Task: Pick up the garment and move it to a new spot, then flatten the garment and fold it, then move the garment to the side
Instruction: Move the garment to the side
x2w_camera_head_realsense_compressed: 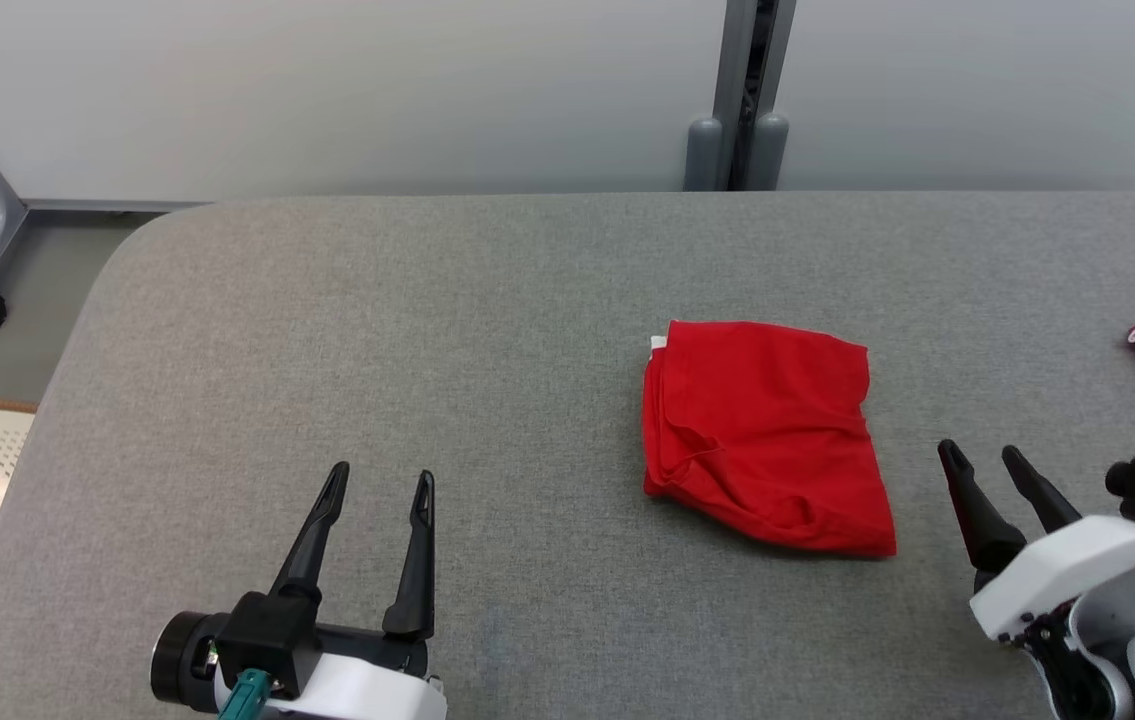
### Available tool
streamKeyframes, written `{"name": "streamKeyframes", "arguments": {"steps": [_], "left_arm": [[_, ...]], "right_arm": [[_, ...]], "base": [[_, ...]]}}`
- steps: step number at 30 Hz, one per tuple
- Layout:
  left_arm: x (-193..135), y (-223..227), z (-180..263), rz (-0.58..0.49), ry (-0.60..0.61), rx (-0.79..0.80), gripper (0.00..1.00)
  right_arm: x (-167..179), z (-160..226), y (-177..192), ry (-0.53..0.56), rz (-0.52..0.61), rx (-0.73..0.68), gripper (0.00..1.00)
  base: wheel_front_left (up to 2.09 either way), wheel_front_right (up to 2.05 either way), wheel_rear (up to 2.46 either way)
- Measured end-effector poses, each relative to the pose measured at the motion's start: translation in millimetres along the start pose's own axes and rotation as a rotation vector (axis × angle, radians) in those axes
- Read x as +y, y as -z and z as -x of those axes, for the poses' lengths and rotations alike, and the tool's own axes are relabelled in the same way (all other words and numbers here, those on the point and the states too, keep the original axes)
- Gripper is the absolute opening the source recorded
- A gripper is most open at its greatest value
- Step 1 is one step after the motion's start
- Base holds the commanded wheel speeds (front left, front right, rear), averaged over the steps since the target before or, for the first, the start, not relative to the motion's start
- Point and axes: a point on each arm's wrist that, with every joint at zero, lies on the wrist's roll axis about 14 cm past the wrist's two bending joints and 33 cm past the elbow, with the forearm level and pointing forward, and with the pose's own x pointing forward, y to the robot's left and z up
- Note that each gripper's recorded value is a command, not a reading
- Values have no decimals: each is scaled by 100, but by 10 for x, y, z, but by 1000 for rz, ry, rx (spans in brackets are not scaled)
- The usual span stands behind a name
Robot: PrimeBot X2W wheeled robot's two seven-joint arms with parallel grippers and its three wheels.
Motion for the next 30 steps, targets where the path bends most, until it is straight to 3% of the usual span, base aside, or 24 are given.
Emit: {"name": "streamKeyframes", "arguments": {"steps": [11,17,23,30], "left_arm": [[93,133,-115,-4,-21,41,100],[243,195,-80,-10,-72,66,100],[369,253,-31,-22,-117,90,100],[423,275,-29,-31,-133,100,100]], "right_arm": [[120,-568,159,-107,-23,289,100],[84,-734,514,-119,-5,482,100],[81,-906,697,-133,32,562,100],[242,-1025,817,-182,-5,605,100]], "base": [[0,0,0],[0,0,0],[0,0,0],[0,0,0]]}}
